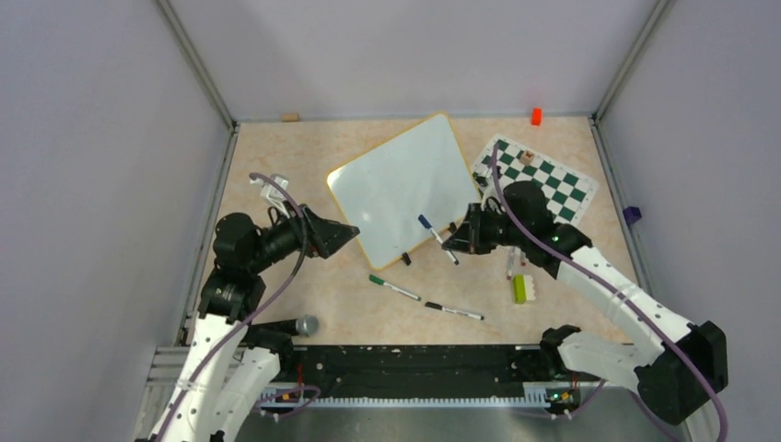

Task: Write a sentence on the whiteboard
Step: Open the pen cap.

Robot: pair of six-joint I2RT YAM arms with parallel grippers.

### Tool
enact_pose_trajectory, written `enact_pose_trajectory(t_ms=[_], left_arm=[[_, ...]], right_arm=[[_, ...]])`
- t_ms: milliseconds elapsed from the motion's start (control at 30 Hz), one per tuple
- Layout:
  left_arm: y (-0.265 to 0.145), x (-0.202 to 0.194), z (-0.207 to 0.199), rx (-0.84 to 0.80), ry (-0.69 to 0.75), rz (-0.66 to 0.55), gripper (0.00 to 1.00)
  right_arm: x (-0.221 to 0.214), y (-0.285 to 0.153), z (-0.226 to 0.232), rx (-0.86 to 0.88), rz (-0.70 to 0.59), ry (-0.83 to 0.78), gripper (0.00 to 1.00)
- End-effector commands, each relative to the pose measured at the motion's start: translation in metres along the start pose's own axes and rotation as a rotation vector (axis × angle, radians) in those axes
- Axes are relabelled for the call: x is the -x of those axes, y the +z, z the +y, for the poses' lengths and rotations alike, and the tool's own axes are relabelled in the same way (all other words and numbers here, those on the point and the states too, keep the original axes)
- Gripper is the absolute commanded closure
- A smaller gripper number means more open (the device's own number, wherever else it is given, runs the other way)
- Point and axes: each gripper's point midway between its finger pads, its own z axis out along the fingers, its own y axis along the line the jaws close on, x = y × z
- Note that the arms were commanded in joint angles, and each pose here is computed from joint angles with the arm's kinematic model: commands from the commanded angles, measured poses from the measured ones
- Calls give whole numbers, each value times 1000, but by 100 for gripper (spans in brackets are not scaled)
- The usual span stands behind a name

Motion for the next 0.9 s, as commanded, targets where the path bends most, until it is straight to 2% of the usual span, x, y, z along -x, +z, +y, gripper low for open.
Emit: enact_pose_trajectory(t_ms=[0, 233, 500, 700, 867], left_arm=[[12, 14, -23, -132, -55, -30, 7], [47, 18, -19, -93, -237, 20, 10], [80, 8, -34, -96, -306, 110, 14], [87, 4, -47, -169, -365, 152, 20], [92, 0, -43, -160, -398, 164, 25]], right_arm=[[10, -4, 53, 250, 23, -52, 100], [26, -11, 85, 389, 16, -72, 100], [38, -20, 113, 519, 20, -65, 100], [40, -23, 121, 560, 20, -63, 100], [42, -25, 124, 582, 13, -65, 100]])
